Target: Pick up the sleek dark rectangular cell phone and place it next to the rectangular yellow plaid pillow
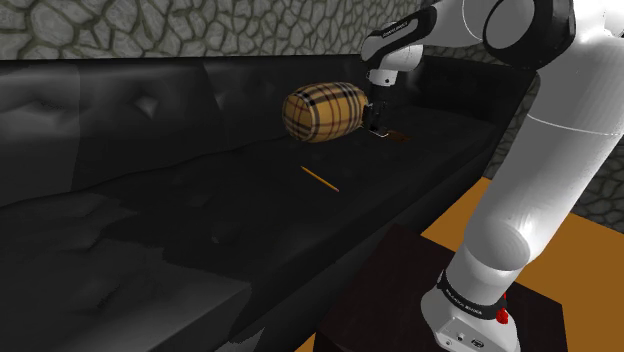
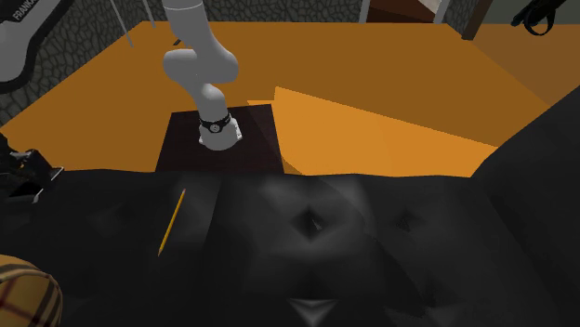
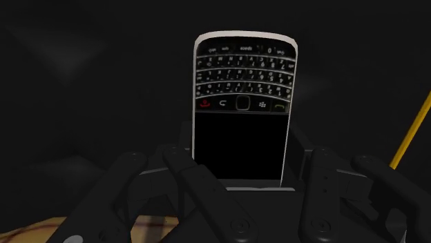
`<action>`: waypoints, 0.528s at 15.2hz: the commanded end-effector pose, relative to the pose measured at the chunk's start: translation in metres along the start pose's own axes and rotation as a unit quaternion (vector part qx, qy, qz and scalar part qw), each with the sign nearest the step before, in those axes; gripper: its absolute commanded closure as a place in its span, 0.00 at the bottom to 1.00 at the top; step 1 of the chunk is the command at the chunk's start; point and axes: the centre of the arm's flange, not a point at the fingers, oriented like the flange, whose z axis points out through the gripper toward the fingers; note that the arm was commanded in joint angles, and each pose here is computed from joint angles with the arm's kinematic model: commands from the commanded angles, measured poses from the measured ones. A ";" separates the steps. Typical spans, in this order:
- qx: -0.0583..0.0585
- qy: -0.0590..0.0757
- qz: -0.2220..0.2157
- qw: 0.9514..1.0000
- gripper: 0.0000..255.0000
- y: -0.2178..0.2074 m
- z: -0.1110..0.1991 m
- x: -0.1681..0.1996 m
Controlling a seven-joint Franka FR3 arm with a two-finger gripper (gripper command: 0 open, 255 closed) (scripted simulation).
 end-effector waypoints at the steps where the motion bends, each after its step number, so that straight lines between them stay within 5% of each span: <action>1: 0.000 0.000 0.000 1.000 1.00 0.000 0.011 0.000; 8: 0.000 0.000 0.000 1.000 1.00 0.002 0.048 0.000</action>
